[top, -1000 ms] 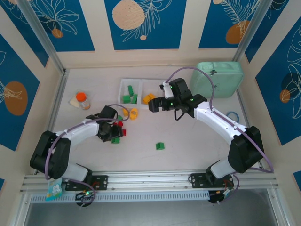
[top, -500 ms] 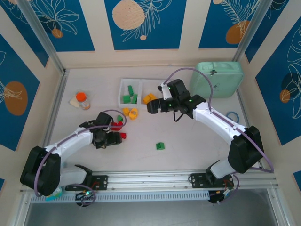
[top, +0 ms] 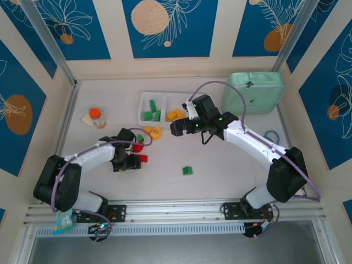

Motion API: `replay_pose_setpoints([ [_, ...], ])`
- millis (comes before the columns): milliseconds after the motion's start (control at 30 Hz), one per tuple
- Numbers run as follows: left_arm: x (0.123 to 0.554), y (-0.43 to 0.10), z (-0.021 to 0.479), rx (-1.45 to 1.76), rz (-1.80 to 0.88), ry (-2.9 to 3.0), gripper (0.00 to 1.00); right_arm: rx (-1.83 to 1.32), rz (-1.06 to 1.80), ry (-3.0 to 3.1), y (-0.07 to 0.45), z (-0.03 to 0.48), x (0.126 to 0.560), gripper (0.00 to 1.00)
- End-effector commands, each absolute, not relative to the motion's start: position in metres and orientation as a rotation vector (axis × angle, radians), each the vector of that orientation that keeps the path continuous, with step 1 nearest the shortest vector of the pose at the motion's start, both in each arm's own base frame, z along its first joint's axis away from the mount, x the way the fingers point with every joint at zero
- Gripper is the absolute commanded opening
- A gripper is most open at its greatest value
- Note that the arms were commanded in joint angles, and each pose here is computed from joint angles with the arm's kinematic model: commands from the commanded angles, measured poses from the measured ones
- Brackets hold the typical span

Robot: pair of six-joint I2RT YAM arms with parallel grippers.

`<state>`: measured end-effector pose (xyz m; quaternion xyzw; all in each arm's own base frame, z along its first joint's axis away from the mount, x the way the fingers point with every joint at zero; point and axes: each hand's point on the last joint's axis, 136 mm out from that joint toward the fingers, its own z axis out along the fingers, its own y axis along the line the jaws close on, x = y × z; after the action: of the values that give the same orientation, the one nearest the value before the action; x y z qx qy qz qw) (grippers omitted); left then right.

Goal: Sort the legos into containers by color
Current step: Pick up the lego from the middle-left of the table.

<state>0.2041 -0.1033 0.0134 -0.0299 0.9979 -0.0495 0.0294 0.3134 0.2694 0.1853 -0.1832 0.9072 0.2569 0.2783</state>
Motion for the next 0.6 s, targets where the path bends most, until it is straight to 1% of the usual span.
replay_pose_setpoints([
  [0,0.228,-0.129,0.003,-0.007,-0.293,3.035,0.51,-0.502,0.661,2.452,0.269,0.181,0.313,0.97],
  [67,0.225,-0.132,-0.006,-0.015,-0.31,3.068,0.44,-0.506,0.662,2.455,0.27,0.18,0.312,0.97],
  [100,0.222,-0.132,-0.01,-0.027,-0.313,3.083,0.43,-0.507,0.659,2.459,0.27,0.18,0.312,0.97],
  [300,0.212,-0.128,-0.016,-0.075,-0.324,3.083,0.42,-0.518,0.643,2.466,0.27,0.176,0.315,0.97],
  [567,0.224,-0.121,0.015,-0.082,-0.29,2.963,0.42,-0.53,0.653,2.477,0.277,0.172,0.316,0.97],
])
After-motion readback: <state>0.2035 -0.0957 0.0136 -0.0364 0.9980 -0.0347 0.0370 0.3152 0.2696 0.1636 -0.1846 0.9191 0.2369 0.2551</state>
